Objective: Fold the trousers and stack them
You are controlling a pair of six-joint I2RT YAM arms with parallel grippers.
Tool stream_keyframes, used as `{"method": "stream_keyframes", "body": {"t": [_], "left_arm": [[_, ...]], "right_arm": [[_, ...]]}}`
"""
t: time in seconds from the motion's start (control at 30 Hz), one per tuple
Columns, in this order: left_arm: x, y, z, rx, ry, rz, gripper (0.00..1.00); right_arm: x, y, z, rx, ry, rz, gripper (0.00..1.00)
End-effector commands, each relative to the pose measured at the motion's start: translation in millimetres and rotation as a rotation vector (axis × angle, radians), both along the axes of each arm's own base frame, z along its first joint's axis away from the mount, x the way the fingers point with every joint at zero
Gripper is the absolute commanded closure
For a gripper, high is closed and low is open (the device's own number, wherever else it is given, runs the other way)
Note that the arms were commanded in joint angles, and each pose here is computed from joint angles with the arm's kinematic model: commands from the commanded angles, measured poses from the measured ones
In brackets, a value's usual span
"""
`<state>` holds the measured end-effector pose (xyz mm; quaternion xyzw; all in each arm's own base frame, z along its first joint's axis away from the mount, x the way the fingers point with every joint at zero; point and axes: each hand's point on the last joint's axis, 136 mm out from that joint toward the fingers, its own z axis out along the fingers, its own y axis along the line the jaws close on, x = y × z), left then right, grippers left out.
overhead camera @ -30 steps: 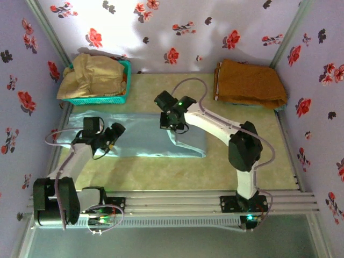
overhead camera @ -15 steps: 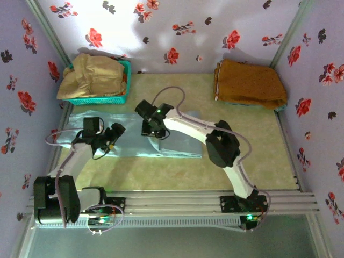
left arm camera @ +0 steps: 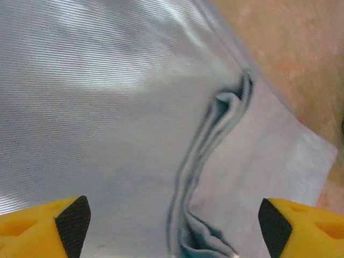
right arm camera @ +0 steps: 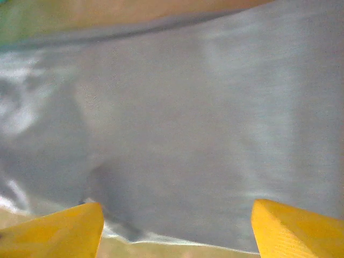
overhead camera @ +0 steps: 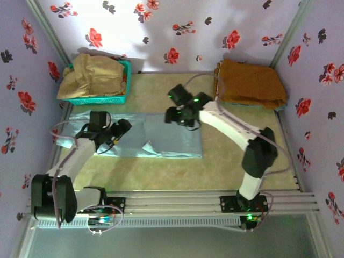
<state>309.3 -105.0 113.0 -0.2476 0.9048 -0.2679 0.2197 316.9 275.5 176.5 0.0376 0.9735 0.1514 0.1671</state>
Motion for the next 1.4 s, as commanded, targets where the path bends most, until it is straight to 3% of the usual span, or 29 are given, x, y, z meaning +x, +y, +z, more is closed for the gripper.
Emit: {"method": "stream_keyframes", "body": {"t": [0.0, 0.13, 0.27, 0.33, 0.43, 0.6, 0.9, 1.1, 1.23, 1.37], "left_arm": [[11, -35, 9, 0.060, -0.019, -0.134, 0.24], [13, -78, 4, 0.174, 0.003, -0.281, 0.27], [-4, -96, -16, 0.309, 0.048, -0.391, 0.25], [-13, -98, -30, 0.372, 0.081, -0.417, 0.29], [-29, -95, -52, 0.432, 0.136, -0.439, 0.51], [-56, -79, -66, 0.440, 0.166, -0.396, 1.00], [-63, -54, -46, 0.470, 0.084, -0.312, 1.00], [-75, -45, -58, 0.514, 0.153, -0.342, 0.99], [-65, -36, -9, 0.506, 0.040, -0.321, 0.76], [-51, -5, 31, 0.505, 0.004, -0.238, 0.69]], "right_arm": [[5, -46, -32, -0.094, 0.041, -0.029, 0.28], [13, -82, -59, -0.131, 0.082, -0.070, 0.25], [22, -96, -85, -0.097, 0.116, -0.091, 0.23], [25, -99, -96, -0.090, 0.131, -0.101, 0.23], [29, -104, -110, -0.087, 0.149, -0.114, 0.23], [39, -110, -118, -0.046, 0.155, -0.138, 0.25], [44, -113, -112, -0.027, 0.134, -0.145, 0.26], [44, -118, -97, -0.018, 0.107, -0.149, 0.25], [46, -110, -91, 0.027, 0.100, -0.103, 0.23], [32, -95, -95, 0.113, 0.109, -0.045, 0.26]]}}
